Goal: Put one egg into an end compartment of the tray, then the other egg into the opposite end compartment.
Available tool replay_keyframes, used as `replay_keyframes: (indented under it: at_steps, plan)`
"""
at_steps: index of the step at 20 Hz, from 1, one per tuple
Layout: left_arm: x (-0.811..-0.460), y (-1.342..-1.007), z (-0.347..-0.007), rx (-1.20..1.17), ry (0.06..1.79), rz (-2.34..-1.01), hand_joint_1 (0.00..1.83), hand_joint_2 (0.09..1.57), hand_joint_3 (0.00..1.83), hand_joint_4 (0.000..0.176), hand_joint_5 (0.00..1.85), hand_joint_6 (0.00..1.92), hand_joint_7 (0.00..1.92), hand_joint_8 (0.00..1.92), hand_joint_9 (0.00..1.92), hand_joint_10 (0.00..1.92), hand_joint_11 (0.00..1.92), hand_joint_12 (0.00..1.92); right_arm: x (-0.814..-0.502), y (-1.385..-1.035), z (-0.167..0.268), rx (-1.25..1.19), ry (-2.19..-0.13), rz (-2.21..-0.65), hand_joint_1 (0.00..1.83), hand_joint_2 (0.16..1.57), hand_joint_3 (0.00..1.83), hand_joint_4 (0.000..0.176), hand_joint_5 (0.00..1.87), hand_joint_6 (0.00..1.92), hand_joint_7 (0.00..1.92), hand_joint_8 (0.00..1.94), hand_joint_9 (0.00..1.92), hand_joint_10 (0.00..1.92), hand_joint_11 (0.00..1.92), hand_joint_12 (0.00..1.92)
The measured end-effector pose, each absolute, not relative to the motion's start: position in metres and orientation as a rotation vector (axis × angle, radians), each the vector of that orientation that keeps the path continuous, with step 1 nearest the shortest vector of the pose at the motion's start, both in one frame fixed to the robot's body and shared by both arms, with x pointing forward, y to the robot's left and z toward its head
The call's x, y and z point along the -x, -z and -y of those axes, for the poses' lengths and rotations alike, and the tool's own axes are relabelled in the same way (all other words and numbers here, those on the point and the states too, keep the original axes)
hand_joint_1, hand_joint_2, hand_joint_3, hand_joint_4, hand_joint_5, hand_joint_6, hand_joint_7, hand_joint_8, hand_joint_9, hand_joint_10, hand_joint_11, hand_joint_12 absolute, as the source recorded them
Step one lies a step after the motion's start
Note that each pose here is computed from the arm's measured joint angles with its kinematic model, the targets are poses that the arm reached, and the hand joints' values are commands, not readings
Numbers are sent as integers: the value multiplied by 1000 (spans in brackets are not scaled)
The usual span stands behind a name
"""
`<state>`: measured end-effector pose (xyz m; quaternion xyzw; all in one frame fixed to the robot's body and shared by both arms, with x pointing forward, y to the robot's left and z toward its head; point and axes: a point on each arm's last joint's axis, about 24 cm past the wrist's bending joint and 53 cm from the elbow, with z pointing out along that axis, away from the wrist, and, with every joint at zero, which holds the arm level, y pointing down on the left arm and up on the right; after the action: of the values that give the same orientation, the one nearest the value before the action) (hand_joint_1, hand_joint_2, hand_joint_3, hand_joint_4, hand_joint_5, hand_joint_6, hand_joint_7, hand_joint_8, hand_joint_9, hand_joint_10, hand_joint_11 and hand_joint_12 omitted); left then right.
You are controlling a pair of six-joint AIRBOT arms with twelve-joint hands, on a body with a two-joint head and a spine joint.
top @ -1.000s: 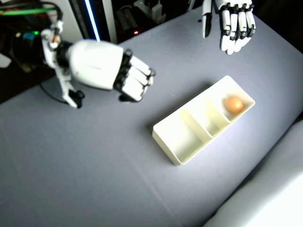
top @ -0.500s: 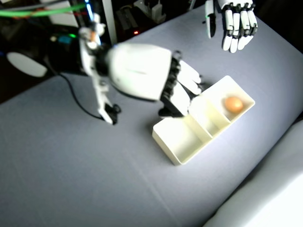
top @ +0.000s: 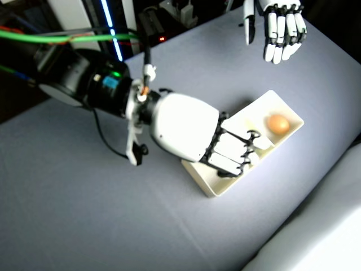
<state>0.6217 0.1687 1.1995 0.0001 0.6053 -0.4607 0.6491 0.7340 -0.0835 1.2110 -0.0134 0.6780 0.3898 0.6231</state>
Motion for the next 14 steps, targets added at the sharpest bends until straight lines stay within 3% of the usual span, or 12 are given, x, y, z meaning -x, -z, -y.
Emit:
replay_keyframes:
  at_steps: [1, 3, 5, 7, 8, 9, 10, 11, 12, 13, 14]
  plan:
    - [-621, -1199, -170, 2, 1046, -1375, 387, 1466, 0, 1, 312, 321, 487, 12, 113, 862, 0, 1509, -730, -1214, 83, 33, -904, -1549, 125, 1356, 8, 0, 0, 0, 34, 89, 0, 655, 0, 1898]
    - [-621, -1197, -173, 12, 1042, -1376, 380, 1457, 0, 3, 304, 313, 473, 5, 95, 832, 0, 1443, -714, -1230, 85, 53, -923, -1494, 67, 1361, 5, 1, 0, 0, 10, 43, 0, 663, 0, 1920]
    - [-618, -1196, -176, 39, 1047, -1370, 397, 1452, 0, 0, 316, 266, 468, 4, 125, 710, 0, 1353, -693, -1244, 92, 78, -935, -1425, 88, 1358, 2, 0, 0, 0, 0, 3, 0, 210, 0, 1921]
    - [-616, -1195, -179, 41, 1043, -1368, 436, 1450, 0, 0, 312, 244, 469, 2, 143, 656, 0, 1339, -672, -1249, 101, 95, -945, -1379, 97, 1352, 0, 20, 0, 0, 0, 0, 0, 355, 0, 1921]
    - [-614, -1196, -180, 52, 1049, -1360, 502, 1435, 0, 18, 279, 227, 449, 2, 143, 641, 0, 1340, -661, -1249, 108, 91, -960, -1363, 102, 1350, 0, 37, 0, 0, 0, 0, 0, 128, 0, 1870]
    - [-613, -1198, -182, 52, 1049, -1351, 601, 1421, 0, 13, 258, 178, 393, 0, 138, 548, 0, 1312, -652, -1251, 115, 75, -986, -1341, 83, 1343, 0, 33, 0, 0, 0, 0, 0, 25, 0, 1571]
    - [-612, -1200, -184, 58, 1048, -1341, 644, 1420, 0, 0, 251, 131, 362, 0, 140, 483, 0, 1282, -645, -1253, 121, 65, -1005, -1319, 85, 1352, 1, 0, 0, 0, 0, 0, 0, 4, 0, 1089]
    - [-611, -1202, -187, 71, 1049, -1332, 652, 1432, 0, 0, 209, 74, 283, 0, 112, 341, 0, 1096, -638, -1256, 126, 52, -1021, -1297, 18, 1342, 3, 19, 0, 0, 0, 0, 0, 0, 0, 258]
    - [-609, -1203, -190, 68, 1044, -1324, 614, 1446, 5, 26, 105, 19, 162, 11, 54, 241, 0, 816, -628, -1259, 134, 49, -1025, -1271, 10, 1312, 0, 79, 0, 0, 0, 0, 0, 0, 0, 51]
    - [-607, -1204, -195, 79, 1038, -1319, 564, 1454, 7, 53, 30, 13, 76, 10, 23, 152, 0, 592, -616, -1260, 142, 53, -1027, -1255, 36, 1339, 3, 71, 0, 0, 0, 0, 0, 0, 12, 16]
    - [-605, -1207, -198, 92, 1039, -1303, 495, 1443, 2, 85, 5, 2, 14, 1, 4, 30, 0, 378, -607, -1263, 149, 43, -1041, -1232, 59, 1402, 30, 51, 0, 0, 0, 0, 0, 0, 2, 2]
